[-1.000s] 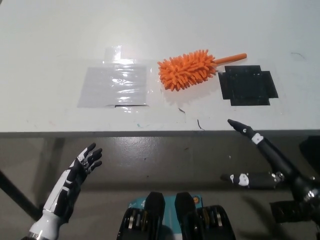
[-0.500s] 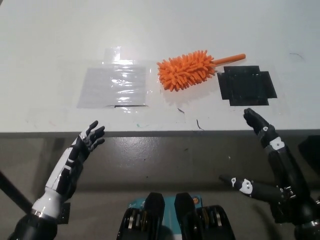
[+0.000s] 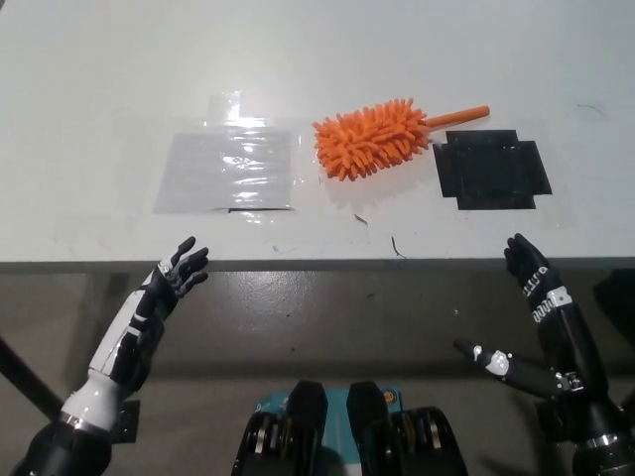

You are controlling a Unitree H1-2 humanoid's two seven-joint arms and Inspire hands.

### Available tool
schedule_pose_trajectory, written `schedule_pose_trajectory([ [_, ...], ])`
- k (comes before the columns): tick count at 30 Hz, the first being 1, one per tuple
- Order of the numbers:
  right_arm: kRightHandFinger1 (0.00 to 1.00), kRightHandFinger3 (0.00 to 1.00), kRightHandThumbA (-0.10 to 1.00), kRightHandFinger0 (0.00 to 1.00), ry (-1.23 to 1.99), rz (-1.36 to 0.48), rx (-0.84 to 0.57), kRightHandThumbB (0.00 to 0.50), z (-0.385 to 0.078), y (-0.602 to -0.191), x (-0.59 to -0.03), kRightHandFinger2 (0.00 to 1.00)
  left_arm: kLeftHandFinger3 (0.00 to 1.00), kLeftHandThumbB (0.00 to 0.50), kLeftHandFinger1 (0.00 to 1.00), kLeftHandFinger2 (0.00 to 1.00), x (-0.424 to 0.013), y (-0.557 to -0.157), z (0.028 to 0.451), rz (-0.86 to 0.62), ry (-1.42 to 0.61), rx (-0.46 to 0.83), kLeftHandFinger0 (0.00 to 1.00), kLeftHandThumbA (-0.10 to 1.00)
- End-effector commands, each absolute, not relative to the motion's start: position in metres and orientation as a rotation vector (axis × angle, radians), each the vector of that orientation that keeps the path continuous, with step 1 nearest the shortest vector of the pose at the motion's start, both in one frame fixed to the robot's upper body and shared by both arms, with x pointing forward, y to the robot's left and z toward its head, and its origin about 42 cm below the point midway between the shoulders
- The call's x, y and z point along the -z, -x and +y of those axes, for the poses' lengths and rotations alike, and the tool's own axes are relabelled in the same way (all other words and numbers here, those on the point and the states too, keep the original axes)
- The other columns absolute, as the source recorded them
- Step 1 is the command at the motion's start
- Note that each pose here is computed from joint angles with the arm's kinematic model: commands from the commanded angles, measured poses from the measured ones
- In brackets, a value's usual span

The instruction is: The robot uses it right hand to pick up an extended orange duster kept in the middle of the desk and presses its handle against the desk to collapse it

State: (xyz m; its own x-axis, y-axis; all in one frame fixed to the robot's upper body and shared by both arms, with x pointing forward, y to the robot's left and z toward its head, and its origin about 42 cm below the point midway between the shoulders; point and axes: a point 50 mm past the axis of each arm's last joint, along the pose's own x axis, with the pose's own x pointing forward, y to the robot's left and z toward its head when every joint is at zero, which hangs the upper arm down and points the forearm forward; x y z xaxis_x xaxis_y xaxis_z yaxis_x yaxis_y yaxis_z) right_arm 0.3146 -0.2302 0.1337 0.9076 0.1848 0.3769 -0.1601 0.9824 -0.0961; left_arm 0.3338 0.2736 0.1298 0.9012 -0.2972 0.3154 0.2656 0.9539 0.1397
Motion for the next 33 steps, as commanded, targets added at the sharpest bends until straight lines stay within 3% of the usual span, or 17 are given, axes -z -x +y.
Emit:
schedule_pose_trajectory([
  [1,1.00,1.00,1.00,1.00,0.028,-0.463,-0.176,0.077,-0.231,-0.325,-0.149,1.00,1.00,0.240,1.00,1.00,-0.145,-0.341,0.279,-0.413,-0.119,0.311,1.00,1.00],
  [3,1.00,1.00,1.00,1.00,0.034,-0.452,-0.187,0.100,-0.229,-0.327,-0.150,1.00,1.00,0.242,1.00,1.00,-0.144,-0.341,0.280,-0.405,-0.119,0.317,1.00,1.00],
  [7,1.00,1.00,1.00,1.00,0.033,-0.452,-0.187,0.100,-0.229,-0.327,-0.150,1.00,1.00,0.241,1.00,1.00,-0.144,-0.341,0.281,-0.404,-0.118,0.317,1.00,1.00],
  [8,1.00,1.00,1.00,1.00,0.042,-0.446,-0.189,0.143,-0.228,-0.327,-0.151,1.00,1.00,0.241,1.00,1.00,-0.142,-0.341,0.281,-0.399,-0.117,0.320,1.00,1.00],
  [10,1.00,1.00,1.00,1.00,0.048,-0.441,-0.194,0.166,-0.228,-0.328,-0.152,1.00,1.00,0.229,1.00,1.00,-0.142,-0.342,0.282,-0.393,-0.119,0.321,1.00,1.00],
  [13,1.00,1.00,1.00,1.00,0.048,-0.440,-0.194,0.167,-0.228,-0.328,-0.152,1.00,1.00,0.228,1.00,1.00,-0.142,-0.342,0.282,-0.393,-0.120,0.321,1.00,1.00],
  [20,1.00,1.00,1.00,1.00,0.089,-0.431,-0.221,0.232,-0.225,-0.333,-0.155,1.00,1.00,0.230,1.00,1.00,-0.135,-0.344,0.284,-0.365,-0.127,0.304,1.00,1.00],
  [31,1.00,1.00,1.00,1.00,0.088,-0.413,-0.241,0.258,-0.222,-0.338,-0.154,1.00,1.00,0.222,1.00,1.00,-0.133,-0.343,0.284,-0.353,-0.113,0.298,1.00,1.00],
  [33,1.00,1.00,1.00,1.00,0.088,-0.418,-0.244,0.233,-0.221,-0.339,-0.153,1.00,1.00,0.232,1.00,1.00,-0.133,-0.342,0.284,-0.350,-0.119,0.294,1.00,1.00],
])
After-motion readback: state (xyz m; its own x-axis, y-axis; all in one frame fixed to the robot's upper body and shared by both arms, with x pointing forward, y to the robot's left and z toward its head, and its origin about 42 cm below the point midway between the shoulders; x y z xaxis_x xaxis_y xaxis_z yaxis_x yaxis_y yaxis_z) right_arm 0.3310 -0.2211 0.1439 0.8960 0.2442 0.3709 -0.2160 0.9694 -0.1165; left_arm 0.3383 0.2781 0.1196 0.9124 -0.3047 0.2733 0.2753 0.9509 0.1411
